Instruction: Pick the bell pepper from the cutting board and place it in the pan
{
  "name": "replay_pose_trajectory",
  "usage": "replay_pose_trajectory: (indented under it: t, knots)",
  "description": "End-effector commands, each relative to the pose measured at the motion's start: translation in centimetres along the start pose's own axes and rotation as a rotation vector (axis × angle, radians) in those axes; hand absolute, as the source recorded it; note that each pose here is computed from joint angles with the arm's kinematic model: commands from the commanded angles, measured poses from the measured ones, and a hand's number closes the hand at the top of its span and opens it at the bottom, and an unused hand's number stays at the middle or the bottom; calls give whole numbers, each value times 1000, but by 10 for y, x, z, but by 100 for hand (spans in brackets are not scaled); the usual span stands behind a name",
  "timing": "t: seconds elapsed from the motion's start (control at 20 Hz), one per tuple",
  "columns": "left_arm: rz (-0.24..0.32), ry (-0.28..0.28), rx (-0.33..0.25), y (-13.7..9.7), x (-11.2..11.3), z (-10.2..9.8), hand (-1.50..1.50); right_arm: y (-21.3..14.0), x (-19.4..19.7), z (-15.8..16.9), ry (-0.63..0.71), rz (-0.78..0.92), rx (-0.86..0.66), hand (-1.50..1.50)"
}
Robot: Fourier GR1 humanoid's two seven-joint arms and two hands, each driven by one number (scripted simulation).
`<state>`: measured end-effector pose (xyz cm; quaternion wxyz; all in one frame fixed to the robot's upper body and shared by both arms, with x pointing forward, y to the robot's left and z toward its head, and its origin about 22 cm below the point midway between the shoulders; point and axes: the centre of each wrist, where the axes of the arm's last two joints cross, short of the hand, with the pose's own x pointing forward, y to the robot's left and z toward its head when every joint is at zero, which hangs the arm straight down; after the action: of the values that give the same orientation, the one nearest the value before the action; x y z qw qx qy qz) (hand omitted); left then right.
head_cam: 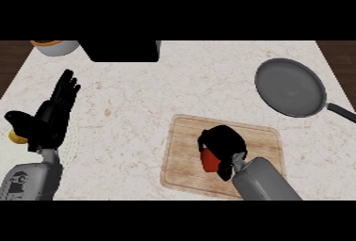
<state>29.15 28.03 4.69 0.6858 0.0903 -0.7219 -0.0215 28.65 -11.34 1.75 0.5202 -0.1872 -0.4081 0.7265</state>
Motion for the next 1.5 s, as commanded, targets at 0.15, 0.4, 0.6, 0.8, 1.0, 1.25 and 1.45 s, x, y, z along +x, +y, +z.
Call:
replay_pose_trajectory:
  t: [0.15,0.4,0.6,0.8,1.0,1.25,1.45]
  knots:
    - [2,-7,-5,5,-12,-2,0,9,18,-29,32,-47,-7,150]
    - [-2,-15,-26,-8,4,-11,0,-17,9,-24,373,-353,-131,150]
    - [7,-18,-44,-7,13,-14,0,-23,34,-36,463,-398,-281,150]
    - [4,-2,-30,-14,0,-8,0,-59,57,-31,480,-307,-604,150]
    - [2,9,-2,-4,3,-11,0,-94,65,-18,486,-319,-822,150]
    - [5,1,5,-9,1,-3,0,-102,75,0,525,-349,-963,150]
    - [-4,-6,1,4,0,-5,0,-136,39,7,550,-446,-1059,150]
